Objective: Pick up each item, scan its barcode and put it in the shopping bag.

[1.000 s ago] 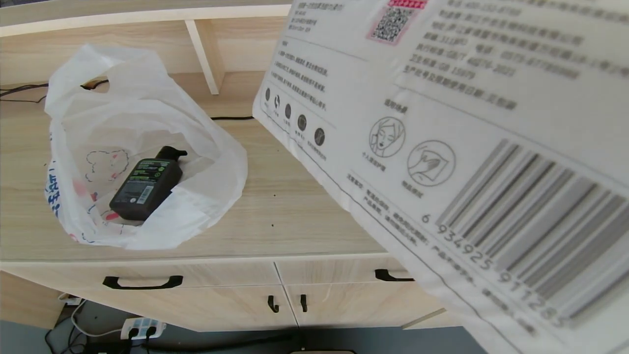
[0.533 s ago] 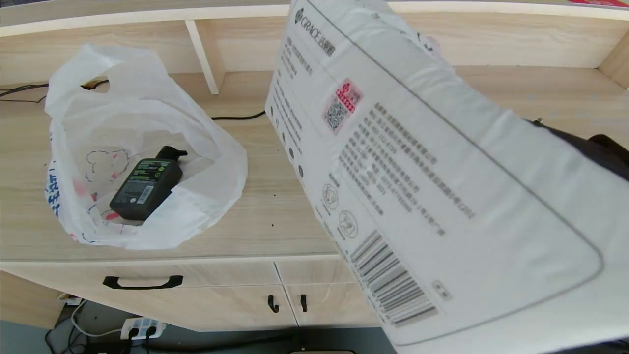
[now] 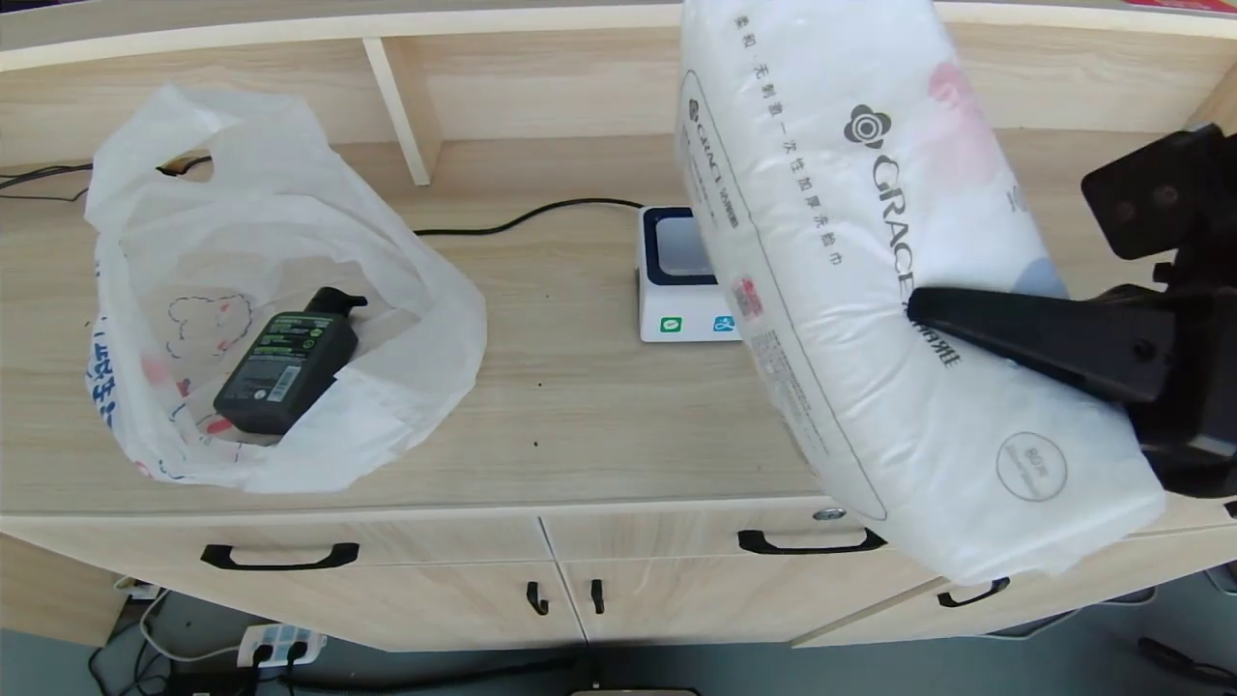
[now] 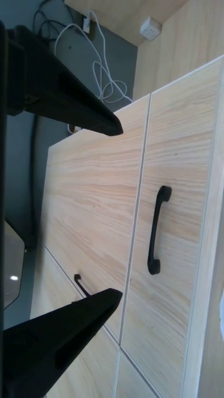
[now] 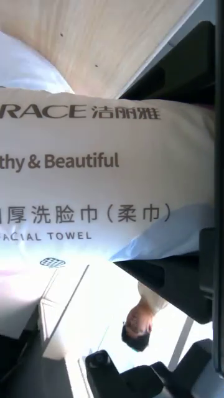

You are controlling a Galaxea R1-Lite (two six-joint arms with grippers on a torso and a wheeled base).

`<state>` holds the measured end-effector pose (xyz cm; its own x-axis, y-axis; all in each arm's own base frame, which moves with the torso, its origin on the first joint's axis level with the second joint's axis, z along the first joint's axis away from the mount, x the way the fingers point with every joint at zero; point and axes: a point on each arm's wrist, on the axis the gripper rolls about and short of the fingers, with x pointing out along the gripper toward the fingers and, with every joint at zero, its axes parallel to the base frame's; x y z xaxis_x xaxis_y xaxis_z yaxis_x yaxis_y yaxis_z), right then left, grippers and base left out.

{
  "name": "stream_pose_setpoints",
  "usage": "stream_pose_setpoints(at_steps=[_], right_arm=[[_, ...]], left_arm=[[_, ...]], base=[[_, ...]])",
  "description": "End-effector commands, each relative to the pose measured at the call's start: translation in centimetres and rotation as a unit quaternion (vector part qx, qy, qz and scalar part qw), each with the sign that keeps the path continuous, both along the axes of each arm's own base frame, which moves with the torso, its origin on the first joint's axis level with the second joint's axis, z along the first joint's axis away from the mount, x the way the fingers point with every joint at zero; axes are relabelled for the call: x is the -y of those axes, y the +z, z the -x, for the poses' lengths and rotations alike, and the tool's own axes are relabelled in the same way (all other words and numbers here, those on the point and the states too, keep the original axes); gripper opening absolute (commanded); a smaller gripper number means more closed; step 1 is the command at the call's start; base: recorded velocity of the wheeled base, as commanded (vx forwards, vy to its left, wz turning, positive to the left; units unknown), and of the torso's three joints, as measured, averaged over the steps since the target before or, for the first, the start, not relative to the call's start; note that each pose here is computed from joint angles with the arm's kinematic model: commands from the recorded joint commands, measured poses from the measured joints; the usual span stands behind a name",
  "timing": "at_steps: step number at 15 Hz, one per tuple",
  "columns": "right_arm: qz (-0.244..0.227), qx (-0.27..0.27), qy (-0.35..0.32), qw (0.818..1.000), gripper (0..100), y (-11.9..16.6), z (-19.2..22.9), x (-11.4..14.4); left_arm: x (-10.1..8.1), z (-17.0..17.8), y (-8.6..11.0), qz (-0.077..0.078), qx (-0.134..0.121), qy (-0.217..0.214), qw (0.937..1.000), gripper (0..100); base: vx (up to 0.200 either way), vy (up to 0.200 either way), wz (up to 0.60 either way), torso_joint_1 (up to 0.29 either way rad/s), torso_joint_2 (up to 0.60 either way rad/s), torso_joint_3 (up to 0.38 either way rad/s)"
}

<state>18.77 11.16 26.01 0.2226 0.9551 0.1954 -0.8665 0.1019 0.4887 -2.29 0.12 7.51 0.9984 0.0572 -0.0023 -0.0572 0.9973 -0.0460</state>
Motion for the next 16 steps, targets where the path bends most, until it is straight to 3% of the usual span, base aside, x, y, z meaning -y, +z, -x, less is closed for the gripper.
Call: stream_pose_setpoints(at_steps=[1, 2, 4, 5, 6, 8, 10, 12, 16], right_arm=[[0.009, 0.137, -0.063, 0.989, 0, 5.0, 2.8, 3.1], [0.046, 0.152, -0.084, 0.984, 0, 5.0, 3.4, 3.7], [0.164, 0.256, -0.22, 0.927, 0, 4.6, 1.5, 5.1], [0.173, 0.267, -0.261, 0.911, 0, 5.4, 1.1, 5.0], [0.163, 0.279, -0.254, 0.912, 0, 6.2, 1.5, 3.7], [0.166, 0.268, -0.303, 0.9, 0, 6.6, 1.9, 0.1], [0.158, 0.242, -0.315, 0.904, 0, 6.8, 2.6, -4.0], [0.153, 0.25, -0.285, 0.913, 0, 7.1, 2.5, -7.3], [0.148, 0.25, -0.333, 0.897, 0, 6.8, -0.6, -11.0]], left_arm=[[0.0, 0.0, 0.0, 0.0, 0.0, 0.001, 1.0, 100], [0.0, 0.0, 0.0, 0.0, 0.0, 0.001, 1.0, 100], [0.0, 0.0, 0.0, 0.001, -0.001, 0.001, 1.0, 100], [0.0, 0.0, 0.0, 0.004, -0.001, 0.001, 1.0, 100], [0.0, 0.0, 0.0, 0.006, -0.001, 0.001, 1.0, 100], [0.0, 0.0, 0.0, 0.006, -0.001, 0.001, 1.0, 100], [0.0, 0.0, 0.0, 0.009, 0.001, 0.001, 1.0, 100], [0.0, 0.0, 0.1, 0.009, 0.002, 0.001, 1.0, 100], [0.0, 0.0, 0.0, 0.008, 0.001, 0.001, 1.0, 100]], base=[[0.0, 0.0, 0.0, 0.0, 0.0, 0.0], [0.0, 0.0, 0.0, 0.0, 0.0, 0.0], [0.0, 0.0, 0.0, 0.0, 0.0, 0.0], [0.0, 0.0, 0.0, 0.0, 0.0, 0.0], [0.0, 0.0, 0.0, 0.0, 0.0, 0.0], [0.0, 0.0, 0.0, 0.0, 0.0, 0.0], [0.0, 0.0, 0.0, 0.0, 0.0, 0.0], [0.0, 0.0, 0.0, 0.0, 0.0, 0.0], [0.0, 0.0, 0.0, 0.0, 0.0, 0.0]])
